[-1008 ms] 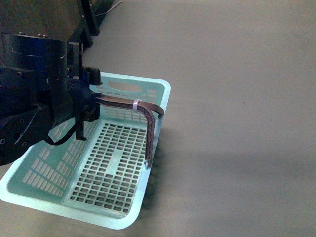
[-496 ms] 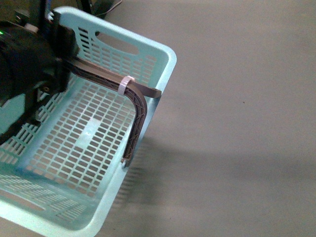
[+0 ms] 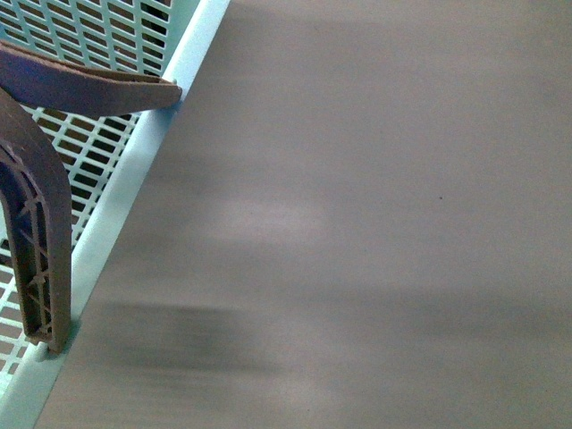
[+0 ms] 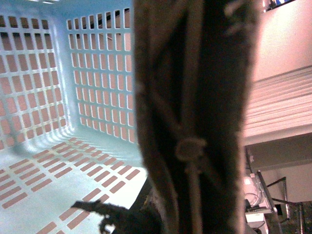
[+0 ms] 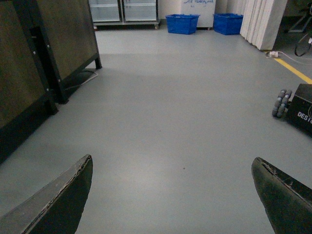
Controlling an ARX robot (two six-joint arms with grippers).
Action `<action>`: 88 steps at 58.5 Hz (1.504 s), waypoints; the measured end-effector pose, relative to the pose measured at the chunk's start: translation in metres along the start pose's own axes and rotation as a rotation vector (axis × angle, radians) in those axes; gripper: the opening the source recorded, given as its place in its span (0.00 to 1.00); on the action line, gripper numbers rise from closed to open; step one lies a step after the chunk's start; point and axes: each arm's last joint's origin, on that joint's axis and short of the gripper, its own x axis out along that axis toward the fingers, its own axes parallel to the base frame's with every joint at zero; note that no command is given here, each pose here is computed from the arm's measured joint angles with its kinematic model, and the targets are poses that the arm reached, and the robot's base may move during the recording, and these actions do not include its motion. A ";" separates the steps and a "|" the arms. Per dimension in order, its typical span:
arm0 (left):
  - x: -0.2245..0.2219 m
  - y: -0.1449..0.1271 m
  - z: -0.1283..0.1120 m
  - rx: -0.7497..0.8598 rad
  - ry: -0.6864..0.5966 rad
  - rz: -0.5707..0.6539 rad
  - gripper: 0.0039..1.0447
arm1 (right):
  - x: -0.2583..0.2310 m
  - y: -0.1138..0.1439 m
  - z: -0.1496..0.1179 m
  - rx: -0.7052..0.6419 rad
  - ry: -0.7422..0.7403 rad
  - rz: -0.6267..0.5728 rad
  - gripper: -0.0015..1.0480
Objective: Pick mango and avocado into basket
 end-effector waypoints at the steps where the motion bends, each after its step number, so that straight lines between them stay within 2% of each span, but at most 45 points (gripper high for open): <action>1: 0.000 0.000 0.000 0.001 0.001 0.000 0.04 | 0.000 0.000 0.000 0.000 0.000 0.000 0.92; 88: 0.000 0.001 -0.001 0.003 0.008 0.002 0.04 | 0.000 0.000 0.000 0.000 0.000 0.000 0.92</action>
